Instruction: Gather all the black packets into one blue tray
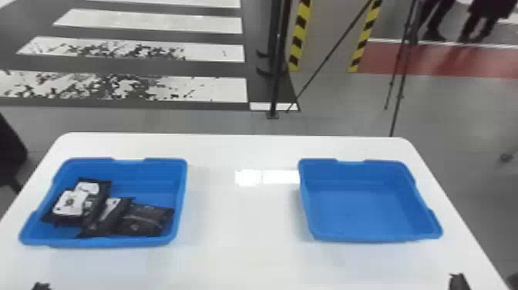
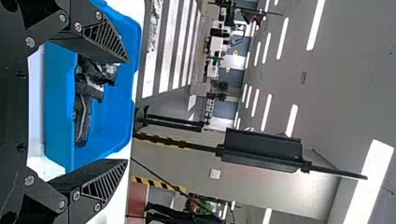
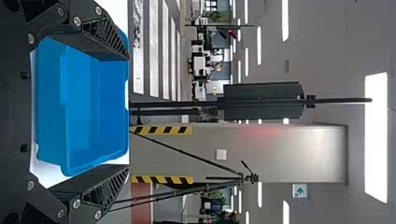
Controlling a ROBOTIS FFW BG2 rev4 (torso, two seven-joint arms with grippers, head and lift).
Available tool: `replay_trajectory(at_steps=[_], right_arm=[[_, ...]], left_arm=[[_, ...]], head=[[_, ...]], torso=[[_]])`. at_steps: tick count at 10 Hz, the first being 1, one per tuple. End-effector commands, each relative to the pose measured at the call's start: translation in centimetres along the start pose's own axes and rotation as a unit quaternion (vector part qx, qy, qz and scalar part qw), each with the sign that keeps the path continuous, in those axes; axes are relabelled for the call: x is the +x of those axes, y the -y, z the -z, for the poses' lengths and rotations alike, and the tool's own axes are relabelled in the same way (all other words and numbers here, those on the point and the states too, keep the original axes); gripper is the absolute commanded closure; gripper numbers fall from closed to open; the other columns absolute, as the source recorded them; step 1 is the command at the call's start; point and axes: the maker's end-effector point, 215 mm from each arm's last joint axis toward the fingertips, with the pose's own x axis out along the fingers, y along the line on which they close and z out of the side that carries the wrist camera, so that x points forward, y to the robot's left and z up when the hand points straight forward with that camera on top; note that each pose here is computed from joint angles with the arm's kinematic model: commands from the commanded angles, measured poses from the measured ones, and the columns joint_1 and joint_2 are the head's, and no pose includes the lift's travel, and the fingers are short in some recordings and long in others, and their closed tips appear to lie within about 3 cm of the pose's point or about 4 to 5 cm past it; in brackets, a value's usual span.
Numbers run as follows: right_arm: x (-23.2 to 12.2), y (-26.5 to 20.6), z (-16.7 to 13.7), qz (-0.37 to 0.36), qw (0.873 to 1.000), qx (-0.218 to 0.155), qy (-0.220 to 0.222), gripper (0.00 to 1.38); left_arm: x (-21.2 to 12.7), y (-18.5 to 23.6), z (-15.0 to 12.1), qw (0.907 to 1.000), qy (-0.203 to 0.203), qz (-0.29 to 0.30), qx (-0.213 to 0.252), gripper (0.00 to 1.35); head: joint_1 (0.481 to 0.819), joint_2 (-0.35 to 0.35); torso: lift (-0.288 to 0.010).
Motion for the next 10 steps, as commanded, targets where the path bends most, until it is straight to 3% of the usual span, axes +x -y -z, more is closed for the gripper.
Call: replay_trajectory(at_steps=[1, 10], right_arm=[[-0.07, 0.12, -0.15, 0.002, 1.0, 0.001, 0.001, 0.22], [0.05, 0.27, -0.04, 0.005, 1.0, 0.006, 0.003, 0.22]], left_arm=[[0.12, 0.12, 0.21, 1.0, -0.003, 0.002, -0.003, 0.3], [0.58, 0.36, 0.49, 0.9999, -0.005, 0.006, -0.011, 0.31]], head=[[0.695, -0.104], [0.695, -0.12]], torso=[[-0.11], [-0.11]])
